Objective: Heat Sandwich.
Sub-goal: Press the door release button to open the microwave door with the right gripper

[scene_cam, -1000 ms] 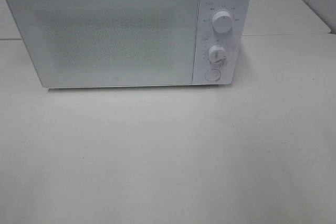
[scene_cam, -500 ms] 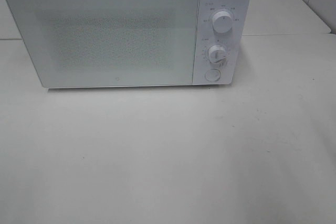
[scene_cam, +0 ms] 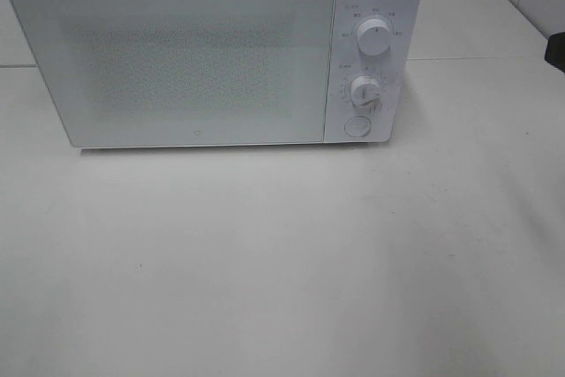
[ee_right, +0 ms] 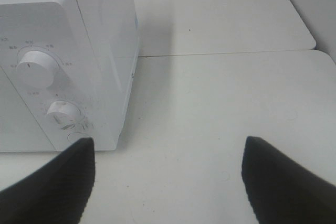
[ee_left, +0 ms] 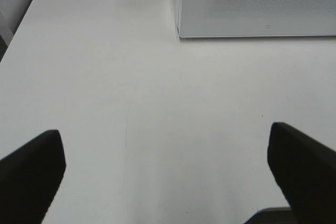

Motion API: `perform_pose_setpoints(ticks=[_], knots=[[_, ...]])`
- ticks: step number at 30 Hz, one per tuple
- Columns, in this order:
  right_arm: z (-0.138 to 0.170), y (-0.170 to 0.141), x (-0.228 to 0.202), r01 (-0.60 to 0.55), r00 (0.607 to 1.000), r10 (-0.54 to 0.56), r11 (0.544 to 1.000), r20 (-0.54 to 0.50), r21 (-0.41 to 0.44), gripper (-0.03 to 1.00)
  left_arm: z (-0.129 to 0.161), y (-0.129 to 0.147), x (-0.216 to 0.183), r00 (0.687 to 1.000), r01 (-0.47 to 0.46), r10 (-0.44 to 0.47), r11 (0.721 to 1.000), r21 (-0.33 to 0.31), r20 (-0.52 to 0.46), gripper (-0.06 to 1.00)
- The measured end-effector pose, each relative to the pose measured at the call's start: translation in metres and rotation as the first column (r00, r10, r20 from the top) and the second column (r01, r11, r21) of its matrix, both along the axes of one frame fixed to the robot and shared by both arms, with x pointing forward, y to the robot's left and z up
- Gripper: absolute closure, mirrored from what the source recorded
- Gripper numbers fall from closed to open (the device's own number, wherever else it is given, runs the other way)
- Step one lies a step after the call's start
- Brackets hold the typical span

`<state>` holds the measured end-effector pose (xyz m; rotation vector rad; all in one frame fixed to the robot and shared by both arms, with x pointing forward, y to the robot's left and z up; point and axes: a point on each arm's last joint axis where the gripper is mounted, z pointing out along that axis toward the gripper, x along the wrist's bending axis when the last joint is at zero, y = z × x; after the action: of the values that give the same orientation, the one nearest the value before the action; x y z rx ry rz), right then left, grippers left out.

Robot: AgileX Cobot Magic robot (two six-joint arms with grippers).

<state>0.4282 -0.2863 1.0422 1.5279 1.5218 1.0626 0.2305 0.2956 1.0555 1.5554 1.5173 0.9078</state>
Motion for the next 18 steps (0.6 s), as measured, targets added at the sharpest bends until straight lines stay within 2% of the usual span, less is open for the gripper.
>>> perform_pose_setpoints(ticks=[10,15,18], knots=[[-0.012,0.002,0.022,-0.006,0.999,0.006,1.000,0.049,-0.007,0.22,0.000,0.000,0.000,1.000,0.000,0.000,1.000,0.000,0.001,-0.05],[-0.030,0.002,0.024,-0.007,0.997,0.008,1.000,0.071,-0.010,0.22,0.000,0.000,0.000,1.000,0.000,0.000,1.000,0.000,0.001,-0.05],[-0.043,0.000,0.019,0.016,0.997,-0.018,1.000,0.075,0.018,0.22,0.000,0.000,0.000,1.000,0.000,0.000,1.000,0.000,0.001,-0.05]])
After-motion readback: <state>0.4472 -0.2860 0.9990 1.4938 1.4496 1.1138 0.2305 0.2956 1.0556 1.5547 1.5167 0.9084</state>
